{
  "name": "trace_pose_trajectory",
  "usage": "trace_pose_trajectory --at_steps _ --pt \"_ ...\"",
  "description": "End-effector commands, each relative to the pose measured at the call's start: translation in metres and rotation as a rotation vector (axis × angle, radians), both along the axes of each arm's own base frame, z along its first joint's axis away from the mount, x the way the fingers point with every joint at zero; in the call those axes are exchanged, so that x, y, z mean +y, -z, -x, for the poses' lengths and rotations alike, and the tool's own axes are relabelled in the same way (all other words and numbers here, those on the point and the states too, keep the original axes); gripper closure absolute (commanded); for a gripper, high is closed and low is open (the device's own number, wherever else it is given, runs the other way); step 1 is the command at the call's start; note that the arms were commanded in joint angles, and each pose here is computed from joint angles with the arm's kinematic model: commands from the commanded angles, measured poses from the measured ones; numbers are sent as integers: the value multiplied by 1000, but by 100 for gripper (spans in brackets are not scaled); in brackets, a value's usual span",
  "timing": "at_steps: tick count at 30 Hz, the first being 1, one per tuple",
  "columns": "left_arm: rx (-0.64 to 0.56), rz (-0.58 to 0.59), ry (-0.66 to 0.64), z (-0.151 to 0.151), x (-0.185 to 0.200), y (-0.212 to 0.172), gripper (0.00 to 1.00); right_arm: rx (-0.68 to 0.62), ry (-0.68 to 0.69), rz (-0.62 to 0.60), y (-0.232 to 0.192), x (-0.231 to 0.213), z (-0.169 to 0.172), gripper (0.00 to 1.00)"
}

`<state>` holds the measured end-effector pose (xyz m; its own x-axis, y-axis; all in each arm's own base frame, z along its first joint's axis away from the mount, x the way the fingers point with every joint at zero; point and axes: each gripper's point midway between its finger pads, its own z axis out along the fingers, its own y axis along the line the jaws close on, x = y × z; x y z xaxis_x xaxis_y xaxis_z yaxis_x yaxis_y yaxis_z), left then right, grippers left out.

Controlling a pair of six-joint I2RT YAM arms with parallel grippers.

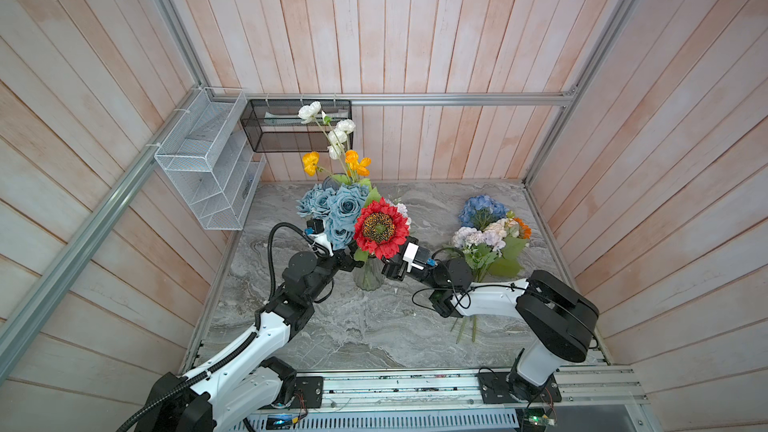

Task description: Arrange the flowers into the vase

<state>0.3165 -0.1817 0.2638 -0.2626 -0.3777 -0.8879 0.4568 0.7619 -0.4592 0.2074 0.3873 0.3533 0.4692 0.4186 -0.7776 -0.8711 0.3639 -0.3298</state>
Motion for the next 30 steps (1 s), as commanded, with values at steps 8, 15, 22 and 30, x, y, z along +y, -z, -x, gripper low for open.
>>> trace_pose_trajectory --at_steps 8,15,22,30 --pt "3 11 -28 1 7 3 0 -100 9 -93 -33 -17 14 100" --pt "5 9 -28 1 8 3 0 -53 4 -96 -11 -16 9 100" --pt "2 9 -30 2 8 2 0 20 1 -48 12 -16 6 100" --pt "0 12 -28 2 8 1 0 113 18 3 36 -21 2 96"
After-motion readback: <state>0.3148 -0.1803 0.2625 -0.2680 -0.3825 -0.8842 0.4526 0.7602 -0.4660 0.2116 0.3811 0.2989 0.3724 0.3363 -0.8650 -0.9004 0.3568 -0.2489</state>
